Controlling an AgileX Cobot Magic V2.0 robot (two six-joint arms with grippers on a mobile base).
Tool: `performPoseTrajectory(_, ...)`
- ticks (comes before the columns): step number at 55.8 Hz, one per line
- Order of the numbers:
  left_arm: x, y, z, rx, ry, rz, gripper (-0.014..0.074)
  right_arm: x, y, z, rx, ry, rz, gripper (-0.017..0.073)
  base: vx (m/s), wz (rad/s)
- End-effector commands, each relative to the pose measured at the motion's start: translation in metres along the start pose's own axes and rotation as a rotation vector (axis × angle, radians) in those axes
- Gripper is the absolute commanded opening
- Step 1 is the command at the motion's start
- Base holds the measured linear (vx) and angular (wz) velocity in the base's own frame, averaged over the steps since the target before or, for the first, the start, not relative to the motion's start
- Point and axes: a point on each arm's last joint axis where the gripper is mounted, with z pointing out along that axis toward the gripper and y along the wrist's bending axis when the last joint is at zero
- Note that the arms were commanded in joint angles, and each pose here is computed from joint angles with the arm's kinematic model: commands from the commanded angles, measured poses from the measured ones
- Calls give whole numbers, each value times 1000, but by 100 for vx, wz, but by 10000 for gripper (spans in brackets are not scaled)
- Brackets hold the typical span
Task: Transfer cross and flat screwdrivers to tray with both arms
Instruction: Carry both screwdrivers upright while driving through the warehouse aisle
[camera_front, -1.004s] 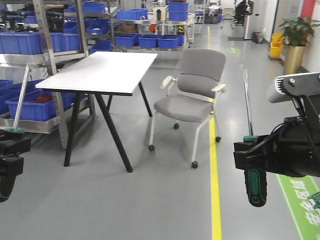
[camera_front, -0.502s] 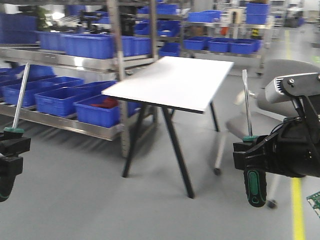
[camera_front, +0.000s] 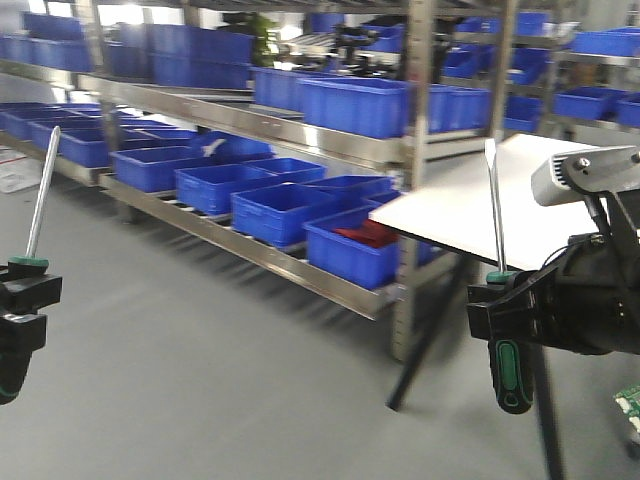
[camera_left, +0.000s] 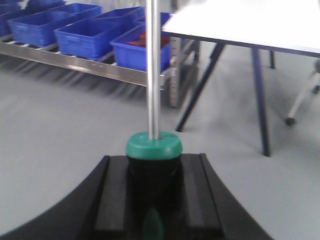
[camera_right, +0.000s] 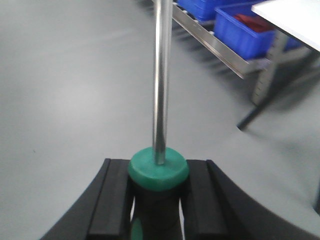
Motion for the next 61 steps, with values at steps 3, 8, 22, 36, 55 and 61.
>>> performPoseTrajectory(3, -18, 0, -10, -14, -126, -17, 0, -19, 0, -15, 0, -145, -1, -8, 54, 60)
performPoseTrajectory(8, -18, -1, -10, -13, -123, -17, 0, -19, 0, -15, 0, -145, -1, -8, 54, 60)
performPoseTrajectory(22, -18, -1, -10, -13, -123, -17, 0, -19, 0, -15, 0, -145, -1, -8, 54, 58)
performPoseTrajectory(36, -18, -1, -10, -13, -123, -17, 0, -19, 0, -15, 0, -145, -1, -8, 55, 58)
performPoseTrajectory(55, -18, -1, -10, -13, -123, -17, 0, -19, 0, -15, 0, -145, -1, -8, 56, 54)
performPoseTrajectory(61, -18, -1, -10, -13, -123, -17, 0, -19, 0, -15, 0, -145, -1, -8, 56, 42)
